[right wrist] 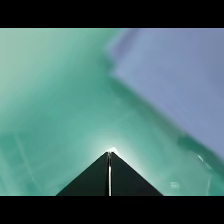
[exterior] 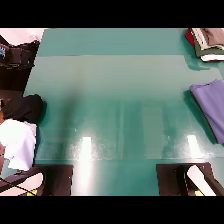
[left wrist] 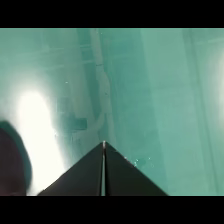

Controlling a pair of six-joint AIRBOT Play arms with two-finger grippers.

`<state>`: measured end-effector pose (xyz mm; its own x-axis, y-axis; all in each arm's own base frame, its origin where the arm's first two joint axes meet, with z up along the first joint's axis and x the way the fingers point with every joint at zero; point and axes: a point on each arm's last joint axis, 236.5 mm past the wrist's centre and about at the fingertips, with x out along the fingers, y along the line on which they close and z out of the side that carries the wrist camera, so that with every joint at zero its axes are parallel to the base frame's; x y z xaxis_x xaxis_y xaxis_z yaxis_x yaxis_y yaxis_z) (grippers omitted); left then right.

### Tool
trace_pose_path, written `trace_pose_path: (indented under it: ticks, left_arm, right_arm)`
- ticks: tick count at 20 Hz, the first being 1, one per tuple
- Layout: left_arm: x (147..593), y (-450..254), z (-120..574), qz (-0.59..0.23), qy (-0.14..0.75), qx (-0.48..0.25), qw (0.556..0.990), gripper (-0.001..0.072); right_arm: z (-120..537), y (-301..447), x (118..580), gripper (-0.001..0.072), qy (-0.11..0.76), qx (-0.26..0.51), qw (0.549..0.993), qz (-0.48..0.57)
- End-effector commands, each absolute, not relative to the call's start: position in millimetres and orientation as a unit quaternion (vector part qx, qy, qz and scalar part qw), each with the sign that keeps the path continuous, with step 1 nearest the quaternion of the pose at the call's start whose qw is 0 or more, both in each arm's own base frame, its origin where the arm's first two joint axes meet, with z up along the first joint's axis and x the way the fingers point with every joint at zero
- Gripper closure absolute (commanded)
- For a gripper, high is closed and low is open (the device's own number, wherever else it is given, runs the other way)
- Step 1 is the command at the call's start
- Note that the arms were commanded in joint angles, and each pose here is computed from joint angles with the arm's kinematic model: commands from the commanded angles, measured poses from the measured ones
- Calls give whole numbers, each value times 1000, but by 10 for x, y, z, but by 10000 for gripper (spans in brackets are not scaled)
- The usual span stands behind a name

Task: Fold the shirts.

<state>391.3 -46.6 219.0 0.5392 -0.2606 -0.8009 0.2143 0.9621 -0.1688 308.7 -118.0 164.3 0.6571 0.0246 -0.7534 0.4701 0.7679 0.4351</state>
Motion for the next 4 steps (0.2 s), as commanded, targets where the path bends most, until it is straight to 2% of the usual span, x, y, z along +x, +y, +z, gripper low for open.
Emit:
trace_pose_path:
  ticks: [1, 4]
  left_arm:
    - [3914, -466, 2196, -135, 460, -25, 877, 680]
    - [3914, -466, 2196, -135, 460, -25, 877, 680]
  right_arm:
    - [1846, -498, 3205, 693, 392, 280, 875, -38]
    - [1900, -89, 3207, 694, 402, 252, 880, 17]
